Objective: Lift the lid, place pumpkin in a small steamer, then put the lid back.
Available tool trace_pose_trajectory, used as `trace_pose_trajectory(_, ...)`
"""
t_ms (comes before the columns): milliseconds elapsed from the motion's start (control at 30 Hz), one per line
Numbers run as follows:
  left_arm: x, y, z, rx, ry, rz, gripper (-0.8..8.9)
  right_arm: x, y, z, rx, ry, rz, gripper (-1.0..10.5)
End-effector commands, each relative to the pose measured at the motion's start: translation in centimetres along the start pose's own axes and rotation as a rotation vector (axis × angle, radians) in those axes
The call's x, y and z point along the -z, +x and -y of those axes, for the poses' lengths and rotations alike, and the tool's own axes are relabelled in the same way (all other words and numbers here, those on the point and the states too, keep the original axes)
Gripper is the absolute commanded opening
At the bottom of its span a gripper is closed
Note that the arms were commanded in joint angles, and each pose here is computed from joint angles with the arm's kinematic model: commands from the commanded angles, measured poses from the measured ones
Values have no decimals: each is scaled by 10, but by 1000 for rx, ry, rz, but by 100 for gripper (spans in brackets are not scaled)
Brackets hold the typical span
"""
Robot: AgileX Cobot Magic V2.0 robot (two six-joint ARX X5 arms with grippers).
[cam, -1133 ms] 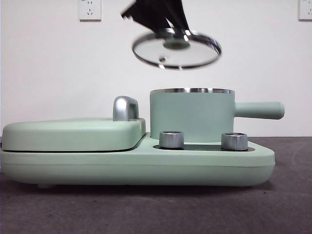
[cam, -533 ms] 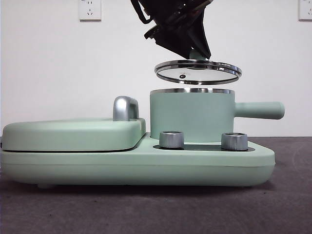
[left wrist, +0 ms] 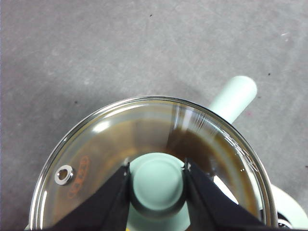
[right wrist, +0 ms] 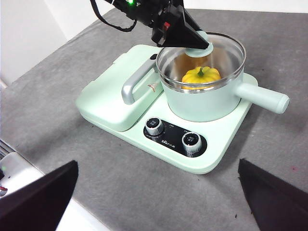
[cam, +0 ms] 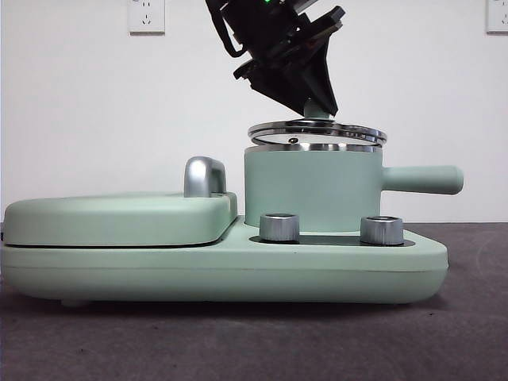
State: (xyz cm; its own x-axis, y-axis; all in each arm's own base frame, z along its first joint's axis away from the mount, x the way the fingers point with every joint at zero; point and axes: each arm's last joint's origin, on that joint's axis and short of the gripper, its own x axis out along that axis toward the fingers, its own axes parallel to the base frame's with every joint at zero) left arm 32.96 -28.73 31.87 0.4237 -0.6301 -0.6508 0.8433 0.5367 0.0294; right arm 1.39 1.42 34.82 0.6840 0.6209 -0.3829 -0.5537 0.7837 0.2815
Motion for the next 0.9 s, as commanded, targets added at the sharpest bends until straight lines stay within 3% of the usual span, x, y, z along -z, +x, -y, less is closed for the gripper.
trace_pose_trajectory(33, -4, 1, -2, -5, 13, 14, 18, -3, -3, -1, -11, 12, 19, 546)
trace_pose_trajectory(633, -6, 2, -3, -8, 22, 42, 18, -5, -3, -2, -16, 28, 41, 546)
trace_pose_trajectory(900, 1, 17, -1, 7, 2, -1, 18, -5, -3, -2, -15, 28, 41, 546)
